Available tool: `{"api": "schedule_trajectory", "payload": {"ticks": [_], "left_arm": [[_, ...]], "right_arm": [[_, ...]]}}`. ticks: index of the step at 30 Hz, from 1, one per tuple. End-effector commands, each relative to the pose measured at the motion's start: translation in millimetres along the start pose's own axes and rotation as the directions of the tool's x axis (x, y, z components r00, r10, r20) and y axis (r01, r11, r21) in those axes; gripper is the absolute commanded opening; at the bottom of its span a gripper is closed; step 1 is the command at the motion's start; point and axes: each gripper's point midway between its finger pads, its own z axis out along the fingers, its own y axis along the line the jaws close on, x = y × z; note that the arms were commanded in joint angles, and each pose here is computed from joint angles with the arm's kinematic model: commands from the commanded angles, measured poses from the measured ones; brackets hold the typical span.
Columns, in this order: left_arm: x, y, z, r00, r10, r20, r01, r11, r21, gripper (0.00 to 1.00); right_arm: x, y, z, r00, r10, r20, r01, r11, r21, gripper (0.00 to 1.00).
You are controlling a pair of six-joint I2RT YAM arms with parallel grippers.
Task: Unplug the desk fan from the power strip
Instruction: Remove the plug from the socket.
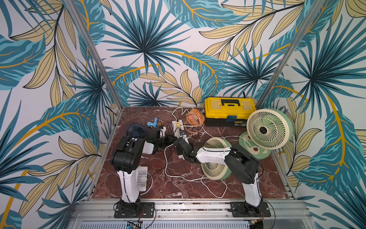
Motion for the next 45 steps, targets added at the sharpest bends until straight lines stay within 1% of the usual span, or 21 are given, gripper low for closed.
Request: {"api": "schedule_trajectory", "payload": {"ticks": [1,3,5,8,11,15,17,21,24,30,33,35,37,41,45], "left_arm": [[22,34,9,0.997,-0.044,-0.058,0.037,0.993,-0.113,0.27],[22,35,10,0.997,-0.044,-0.059,0.037,0.992,-0.118,0.27],[24,37,11,0.997,-0.041,-0.064,0.033,0.992,-0.125,0.26],[26,40,13,0.997,-0.037,-0.070,0.027,0.990,-0.140,0.27],[27,42,13,0.997,-0.031,-0.071,0.020,0.988,-0.154,0.28],[29,42,14,0.997,-0.019,-0.078,0.006,0.987,-0.163,0.31],[29,43,14,0.997,-0.016,-0.080,0.002,0.985,-0.172,0.31],[31,45,14,0.996,-0.011,-0.085,-0.005,0.983,-0.185,0.32],[32,46,15,0.996,-0.009,-0.089,-0.008,0.981,-0.192,0.32],[33,48,16,0.994,0.029,-0.103,-0.052,0.971,-0.232,0.33],[34,49,16,0.992,0.054,-0.114,-0.082,0.962,-0.261,0.34],[35,50,16,0.990,0.067,-0.122,-0.098,0.956,-0.276,0.34],[35,51,15,0.990,0.069,-0.122,-0.101,0.953,-0.287,0.34],[35,52,15,0.990,0.072,-0.123,-0.106,0.949,-0.296,0.35],[34,52,14,0.990,0.077,-0.121,-0.111,0.948,-0.299,0.36]], "right_arm": [[3,-8,-3,0.998,-0.068,-0.016,0.069,0.993,0.095,0.10],[6,-10,-5,0.998,-0.067,-0.023,0.069,0.993,0.096,0.04],[10,-12,-5,0.999,-0.028,-0.025,0.029,0.998,0.058,0.00],[10,-8,-3,0.996,0.077,-0.041,-0.079,0.996,-0.045,0.00],[6,2,-3,0.995,0.083,-0.058,-0.087,0.993,-0.077,0.00],[4,5,-7,0.998,0.031,-0.064,-0.030,1.000,0.005,0.00],[8,2,-6,0.997,0.037,-0.073,-0.035,0.999,0.018,0.00],[6,1,-7,0.989,0.123,-0.079,-0.128,0.990,-0.058,0.00],[1,-3,-10,0.987,0.144,-0.069,-0.148,0.987,-0.056,0.00],[-7,-5,-15,0.999,0.029,-0.038,-0.027,0.998,0.062,0.00],[-4,-4,-15,0.998,0.047,-0.038,-0.045,0.998,0.038,0.00],[-3,-3,-14,0.995,0.091,-0.038,-0.091,0.996,-0.016,0.00],[-4,-6,-14,0.991,0.130,-0.036,-0.131,0.991,-0.037,0.00],[-7,-11,-15,0.991,0.129,-0.028,-0.130,0.991,-0.015,0.00],[-15,-15,-25,0.991,0.131,-0.013,-0.131,0.991,-0.015,0.00]]}}
